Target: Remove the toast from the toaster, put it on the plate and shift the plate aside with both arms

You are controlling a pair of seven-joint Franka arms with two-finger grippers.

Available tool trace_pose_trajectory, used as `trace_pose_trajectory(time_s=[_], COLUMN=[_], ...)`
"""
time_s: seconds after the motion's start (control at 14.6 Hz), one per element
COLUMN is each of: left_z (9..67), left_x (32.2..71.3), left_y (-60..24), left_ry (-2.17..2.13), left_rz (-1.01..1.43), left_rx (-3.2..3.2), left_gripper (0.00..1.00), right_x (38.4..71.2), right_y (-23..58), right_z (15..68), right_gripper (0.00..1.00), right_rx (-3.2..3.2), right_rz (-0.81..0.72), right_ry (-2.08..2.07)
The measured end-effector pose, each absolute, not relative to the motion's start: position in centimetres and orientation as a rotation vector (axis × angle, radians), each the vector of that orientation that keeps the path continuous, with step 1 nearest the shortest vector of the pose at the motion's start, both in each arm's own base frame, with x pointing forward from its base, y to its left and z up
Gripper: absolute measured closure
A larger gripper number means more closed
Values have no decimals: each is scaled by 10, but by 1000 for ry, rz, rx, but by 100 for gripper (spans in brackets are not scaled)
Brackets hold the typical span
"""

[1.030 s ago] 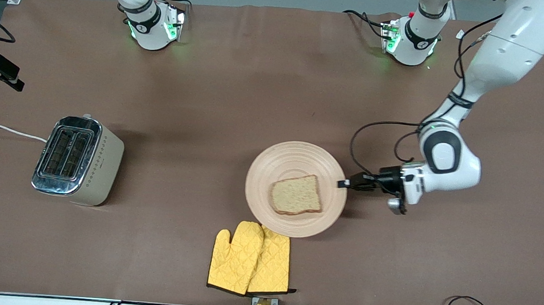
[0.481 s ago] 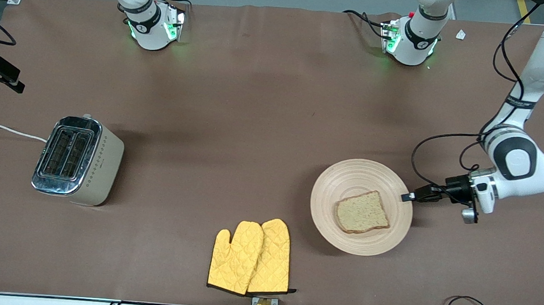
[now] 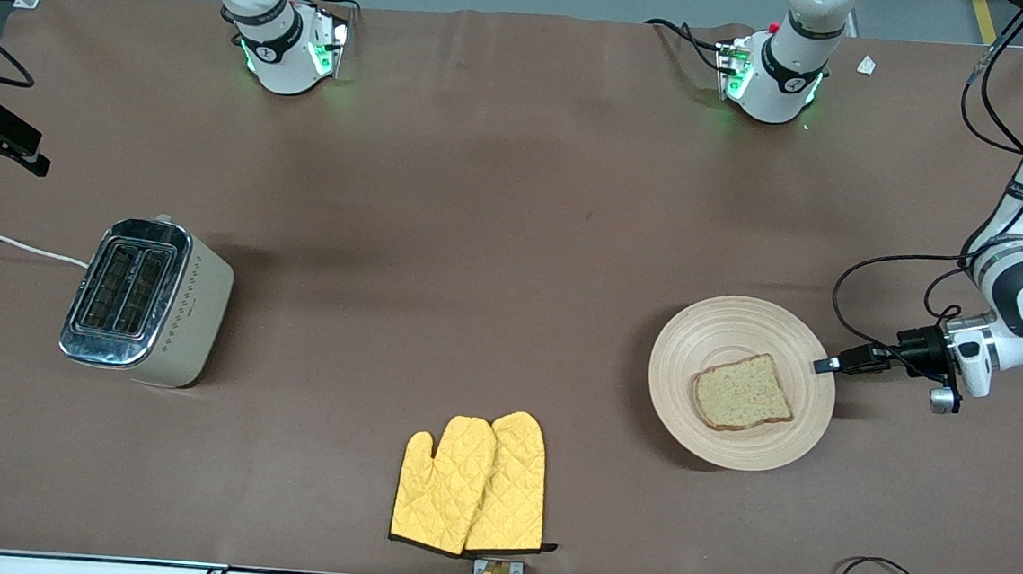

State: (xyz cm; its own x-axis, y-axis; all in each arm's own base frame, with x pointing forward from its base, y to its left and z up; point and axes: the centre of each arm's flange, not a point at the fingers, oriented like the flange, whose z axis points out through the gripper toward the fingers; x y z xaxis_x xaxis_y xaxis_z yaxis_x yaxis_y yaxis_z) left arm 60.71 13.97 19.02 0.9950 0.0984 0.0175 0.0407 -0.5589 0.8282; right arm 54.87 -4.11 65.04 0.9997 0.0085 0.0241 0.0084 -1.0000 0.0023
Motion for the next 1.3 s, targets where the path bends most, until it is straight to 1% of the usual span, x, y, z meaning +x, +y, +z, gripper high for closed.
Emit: trace_pose_trajectory(time_s=[0.41,0.69,0.82,0.96,1.1,1.3], left_z=[144,142,145,153,166,203], left_x=[586,586,588,595,606,633], left_y=[167,171,178,187,194,196], left_ry=[149,152,145,161,174,151], left_rz=[8,7,15,15,1,-14], left_rx=[2127,2122,2139,2162,2198,2312], left_gripper=[91,91,88,72,51,24], right_x=[549,549,549,549,549,549], right_y=[-41,-40,-40,-40,-40,-40], right_z=[650,650,650,650,650,650], right_gripper=[0,0,0,0,0,0], right_rx=[3139,3139,3139,3139,3139,3139], right_rz=[38,38,38,38,38,37], right_ry=[15,15,15,15,15,15])
